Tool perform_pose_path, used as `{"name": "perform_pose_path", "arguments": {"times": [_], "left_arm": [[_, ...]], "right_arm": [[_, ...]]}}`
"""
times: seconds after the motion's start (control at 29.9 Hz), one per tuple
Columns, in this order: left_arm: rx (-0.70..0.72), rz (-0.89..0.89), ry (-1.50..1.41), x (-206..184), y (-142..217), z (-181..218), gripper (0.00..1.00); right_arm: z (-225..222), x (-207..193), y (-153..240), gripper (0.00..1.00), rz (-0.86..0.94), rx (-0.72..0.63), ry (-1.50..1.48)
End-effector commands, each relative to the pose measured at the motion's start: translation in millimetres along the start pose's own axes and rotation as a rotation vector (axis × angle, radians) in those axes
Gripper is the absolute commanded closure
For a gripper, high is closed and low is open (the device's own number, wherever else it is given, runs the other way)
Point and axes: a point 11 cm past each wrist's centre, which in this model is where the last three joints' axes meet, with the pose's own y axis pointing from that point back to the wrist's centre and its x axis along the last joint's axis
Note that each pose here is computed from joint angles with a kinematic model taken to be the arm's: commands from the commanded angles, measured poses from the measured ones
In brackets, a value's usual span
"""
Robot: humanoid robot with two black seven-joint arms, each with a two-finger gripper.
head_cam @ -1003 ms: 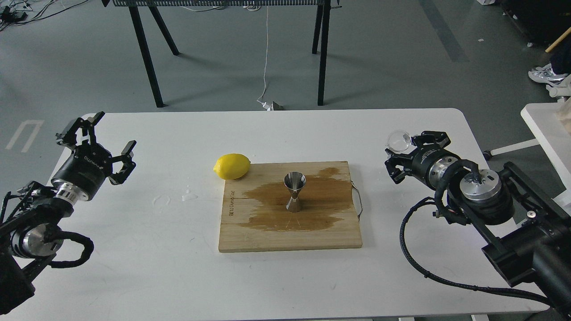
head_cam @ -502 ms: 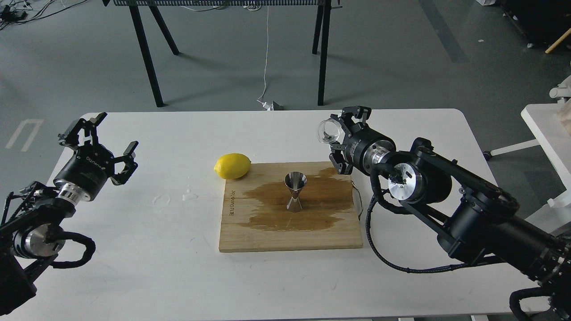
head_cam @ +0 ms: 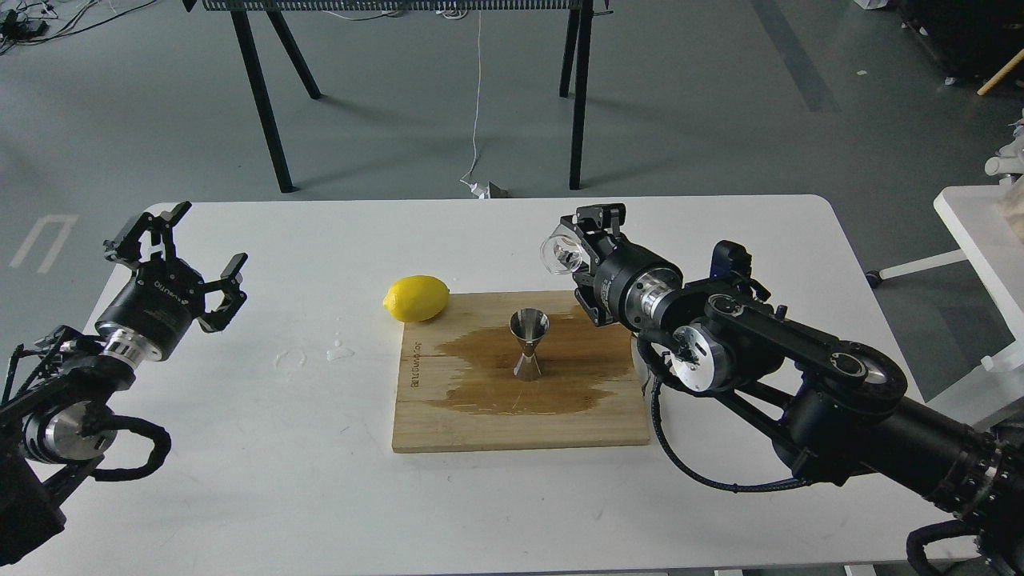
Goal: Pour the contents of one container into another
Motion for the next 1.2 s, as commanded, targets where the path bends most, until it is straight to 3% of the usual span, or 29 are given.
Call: {"name": "perform_pose_path", "arguments": {"times": [0.0,1.17], "left_arm": [[0.000,0.001,0.000,0,0,0,0.06],[0.003,0.017,-0.002,5,1,-3,0.06]], "right_arm": [[0,-1,0,0.60,0.004,0.005,0.047],[16,-26,-3,0.60,-0.041,0.036,0.337]]}}
